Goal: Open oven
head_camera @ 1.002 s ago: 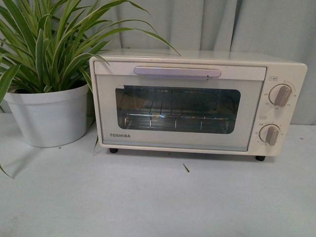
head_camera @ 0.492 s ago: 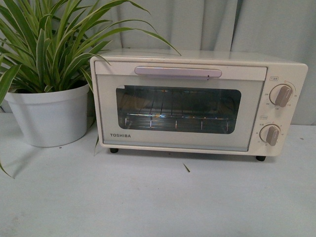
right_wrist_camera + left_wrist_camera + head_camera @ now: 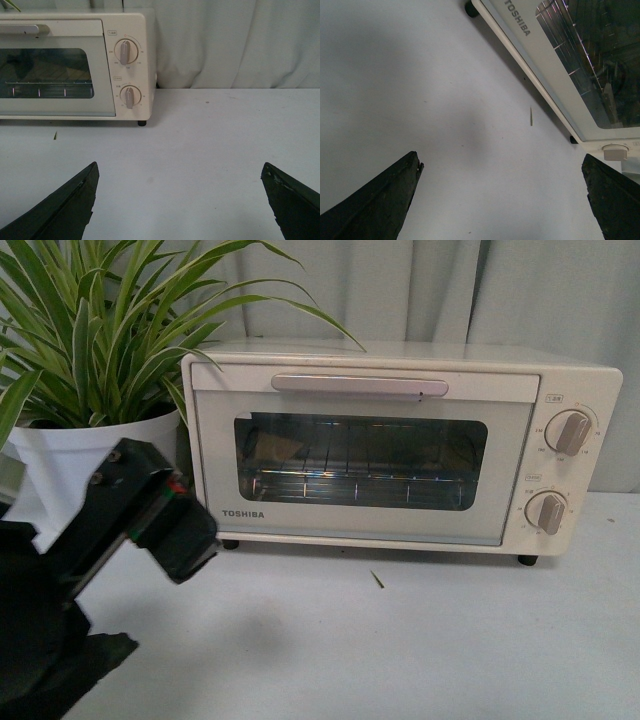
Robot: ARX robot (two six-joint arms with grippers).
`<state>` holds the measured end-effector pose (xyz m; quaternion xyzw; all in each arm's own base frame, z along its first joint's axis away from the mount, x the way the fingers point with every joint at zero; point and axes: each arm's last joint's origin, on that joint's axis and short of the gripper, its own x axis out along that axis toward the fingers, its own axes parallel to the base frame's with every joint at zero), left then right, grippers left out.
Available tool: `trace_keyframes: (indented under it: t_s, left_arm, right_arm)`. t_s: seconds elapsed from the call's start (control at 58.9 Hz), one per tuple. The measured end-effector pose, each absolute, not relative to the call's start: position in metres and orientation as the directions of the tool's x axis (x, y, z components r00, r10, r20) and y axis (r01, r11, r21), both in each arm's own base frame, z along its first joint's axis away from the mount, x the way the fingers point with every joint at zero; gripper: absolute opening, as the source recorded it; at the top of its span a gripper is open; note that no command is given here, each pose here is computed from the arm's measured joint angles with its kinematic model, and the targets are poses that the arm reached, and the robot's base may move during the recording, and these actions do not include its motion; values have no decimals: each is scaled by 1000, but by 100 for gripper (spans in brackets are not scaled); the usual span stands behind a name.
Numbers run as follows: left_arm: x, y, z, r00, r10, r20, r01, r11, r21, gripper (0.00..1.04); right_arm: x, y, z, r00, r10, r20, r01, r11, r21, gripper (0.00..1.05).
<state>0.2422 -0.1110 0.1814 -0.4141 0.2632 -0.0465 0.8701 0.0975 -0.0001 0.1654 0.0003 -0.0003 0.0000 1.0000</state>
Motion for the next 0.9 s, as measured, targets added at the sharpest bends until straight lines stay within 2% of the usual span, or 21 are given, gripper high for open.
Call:
trace_keyframes:
  t_s: [0.458, 0.696, 0.9]
  left_arm:
    - [274, -145, 157, 811, -357, -463, -181, 600, -780, 98]
    - [287, -130, 152, 846, -312, -432, -225, 526, -821, 98]
    - [289, -123, 146, 847, -291, -444, -261, 501, -825, 98]
  right_arm:
    - [97, 0, 165, 1000, 0, 1, 0, 1000, 1, 95]
    - [97, 0, 165, 1000, 0, 1, 0, 1000, 1, 95]
    - [97, 0, 165, 1000, 0, 1, 0, 1000, 1, 95]
